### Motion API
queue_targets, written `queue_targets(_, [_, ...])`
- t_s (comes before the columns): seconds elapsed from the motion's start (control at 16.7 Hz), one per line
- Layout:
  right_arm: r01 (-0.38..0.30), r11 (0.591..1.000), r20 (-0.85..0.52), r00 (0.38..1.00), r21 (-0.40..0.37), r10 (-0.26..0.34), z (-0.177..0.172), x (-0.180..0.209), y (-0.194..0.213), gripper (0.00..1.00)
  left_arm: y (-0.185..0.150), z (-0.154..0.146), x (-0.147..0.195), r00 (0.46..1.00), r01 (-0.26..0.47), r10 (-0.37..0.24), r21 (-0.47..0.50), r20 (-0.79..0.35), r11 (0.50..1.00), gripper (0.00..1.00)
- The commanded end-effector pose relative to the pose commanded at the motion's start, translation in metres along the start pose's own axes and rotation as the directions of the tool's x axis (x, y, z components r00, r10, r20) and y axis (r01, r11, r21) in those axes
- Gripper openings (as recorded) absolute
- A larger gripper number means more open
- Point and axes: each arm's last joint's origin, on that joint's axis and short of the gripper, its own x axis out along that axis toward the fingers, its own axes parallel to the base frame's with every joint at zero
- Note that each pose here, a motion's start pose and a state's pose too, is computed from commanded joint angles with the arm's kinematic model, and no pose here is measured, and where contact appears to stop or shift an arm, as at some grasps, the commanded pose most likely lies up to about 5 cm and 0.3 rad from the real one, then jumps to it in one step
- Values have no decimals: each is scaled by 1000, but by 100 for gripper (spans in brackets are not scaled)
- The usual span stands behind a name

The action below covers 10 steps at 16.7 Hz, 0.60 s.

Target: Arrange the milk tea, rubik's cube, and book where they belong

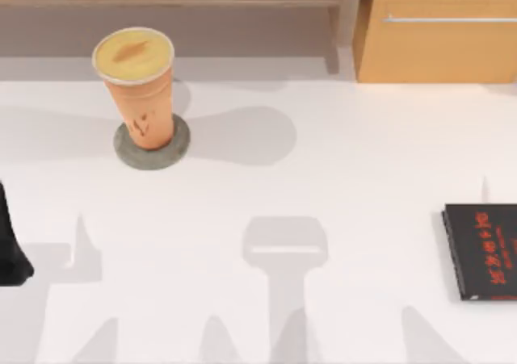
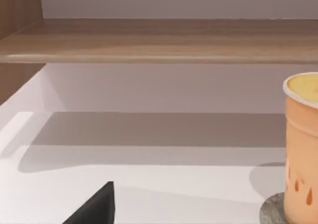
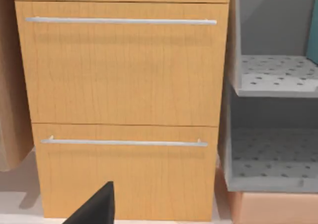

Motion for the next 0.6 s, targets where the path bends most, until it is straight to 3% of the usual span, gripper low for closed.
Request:
queue_targets(0.3, [3,1000,-34,999,10,-3,56,64,-21,100,0,0,0,1000,0,0,0,0,1000,100])
queue_targets(0.6, [5,1000,-71,997,30,-3,74,157,-66,100,0,0,0,1000,0,0,0,0,1000,100])
